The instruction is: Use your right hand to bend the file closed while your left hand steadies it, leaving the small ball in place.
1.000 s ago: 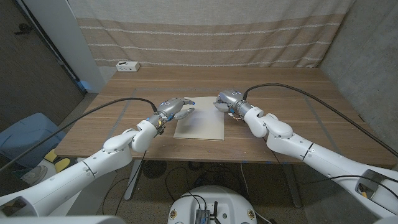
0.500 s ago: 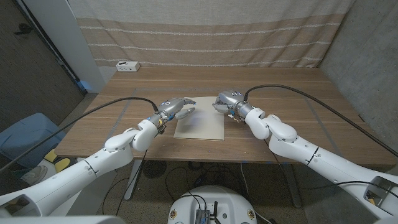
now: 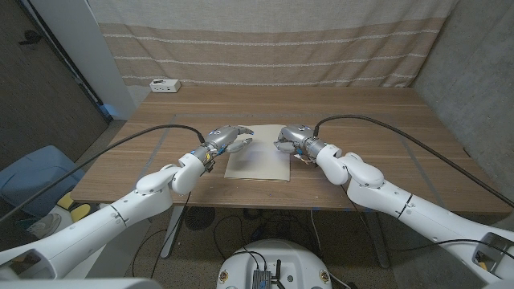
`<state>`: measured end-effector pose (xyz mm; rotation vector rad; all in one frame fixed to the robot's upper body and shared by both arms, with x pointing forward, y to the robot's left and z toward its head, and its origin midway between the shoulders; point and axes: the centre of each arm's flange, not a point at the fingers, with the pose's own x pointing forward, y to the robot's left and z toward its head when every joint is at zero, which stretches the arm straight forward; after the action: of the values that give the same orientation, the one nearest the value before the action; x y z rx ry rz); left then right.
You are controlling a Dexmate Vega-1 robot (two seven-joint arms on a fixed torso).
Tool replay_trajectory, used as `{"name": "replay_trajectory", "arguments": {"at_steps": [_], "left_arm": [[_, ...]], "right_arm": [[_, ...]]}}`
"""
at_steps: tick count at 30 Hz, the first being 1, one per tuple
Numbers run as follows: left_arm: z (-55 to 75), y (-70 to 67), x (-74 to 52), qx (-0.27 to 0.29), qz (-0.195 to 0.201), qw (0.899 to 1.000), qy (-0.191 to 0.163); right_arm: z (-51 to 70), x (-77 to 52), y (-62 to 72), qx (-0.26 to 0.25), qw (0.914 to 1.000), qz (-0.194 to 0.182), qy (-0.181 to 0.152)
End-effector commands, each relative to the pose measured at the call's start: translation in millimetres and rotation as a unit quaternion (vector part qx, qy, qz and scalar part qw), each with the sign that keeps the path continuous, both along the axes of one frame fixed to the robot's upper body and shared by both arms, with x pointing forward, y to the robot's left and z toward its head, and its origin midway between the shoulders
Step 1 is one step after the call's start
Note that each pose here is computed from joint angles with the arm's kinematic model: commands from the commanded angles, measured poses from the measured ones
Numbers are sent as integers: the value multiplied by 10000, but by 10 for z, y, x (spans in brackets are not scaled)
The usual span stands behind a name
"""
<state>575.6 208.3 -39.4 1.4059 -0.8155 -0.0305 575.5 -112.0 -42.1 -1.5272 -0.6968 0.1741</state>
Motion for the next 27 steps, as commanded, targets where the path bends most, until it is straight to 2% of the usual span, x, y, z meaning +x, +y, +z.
{"name": "replay_trajectory", "arguments": {"at_steps": [1,7,16,21,27], "left_arm": [[11,4,27,-6,-8,10000,13],[15,8,37,-12,-20,10000,18],[7,24,28,-23,-14,10000,10],[2,29,16,-27,-13,10000,7],[7,27,-4,-41,-13,10000,-29]], "right_arm": [[-216,78,10,-136,9995,-44,278],[-287,115,22,-130,9990,-52,416],[-300,147,35,-126,9990,-57,436],[-243,128,35,-87,9994,-39,319],[-111,99,12,146,9998,16,116]]}}
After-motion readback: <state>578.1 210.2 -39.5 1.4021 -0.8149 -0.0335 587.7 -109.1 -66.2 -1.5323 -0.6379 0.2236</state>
